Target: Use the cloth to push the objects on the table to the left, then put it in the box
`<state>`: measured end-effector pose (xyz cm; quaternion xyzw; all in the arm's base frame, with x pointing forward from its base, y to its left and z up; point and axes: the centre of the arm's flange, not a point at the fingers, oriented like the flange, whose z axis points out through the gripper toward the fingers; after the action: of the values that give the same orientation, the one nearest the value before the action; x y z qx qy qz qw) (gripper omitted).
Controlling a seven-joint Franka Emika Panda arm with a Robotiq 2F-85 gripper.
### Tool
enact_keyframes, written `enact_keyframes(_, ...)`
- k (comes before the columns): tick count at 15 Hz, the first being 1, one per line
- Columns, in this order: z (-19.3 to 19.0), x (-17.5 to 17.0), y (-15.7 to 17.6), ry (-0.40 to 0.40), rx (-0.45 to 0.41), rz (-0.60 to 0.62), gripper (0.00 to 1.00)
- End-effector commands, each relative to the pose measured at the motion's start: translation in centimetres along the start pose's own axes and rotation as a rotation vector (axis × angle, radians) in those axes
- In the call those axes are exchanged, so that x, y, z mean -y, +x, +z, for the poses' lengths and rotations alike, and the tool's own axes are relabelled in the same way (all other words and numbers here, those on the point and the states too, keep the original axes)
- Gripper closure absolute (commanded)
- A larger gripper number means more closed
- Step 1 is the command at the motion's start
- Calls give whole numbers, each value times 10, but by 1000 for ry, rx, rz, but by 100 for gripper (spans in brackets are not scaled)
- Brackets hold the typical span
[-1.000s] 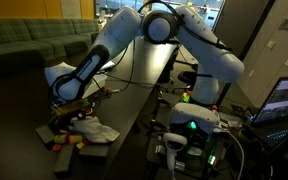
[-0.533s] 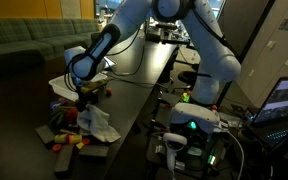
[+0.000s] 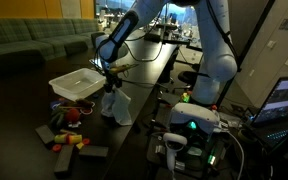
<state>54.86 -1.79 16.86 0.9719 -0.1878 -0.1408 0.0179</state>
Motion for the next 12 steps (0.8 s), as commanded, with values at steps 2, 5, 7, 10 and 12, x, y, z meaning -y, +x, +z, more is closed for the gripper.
enact_keyframes(2,-2,-91,19,-43,-51,249,85)
enact_keyframes(5,12,-140,53,-83,-126,394,86)
enact_keyframes(7,22,-162,73,-109,-179,487,85)
enact_keyframes(10,38,-180,108,-125,-260,627,86)
enact_keyframes(12,49,-182,135,-136,-313,714,86)
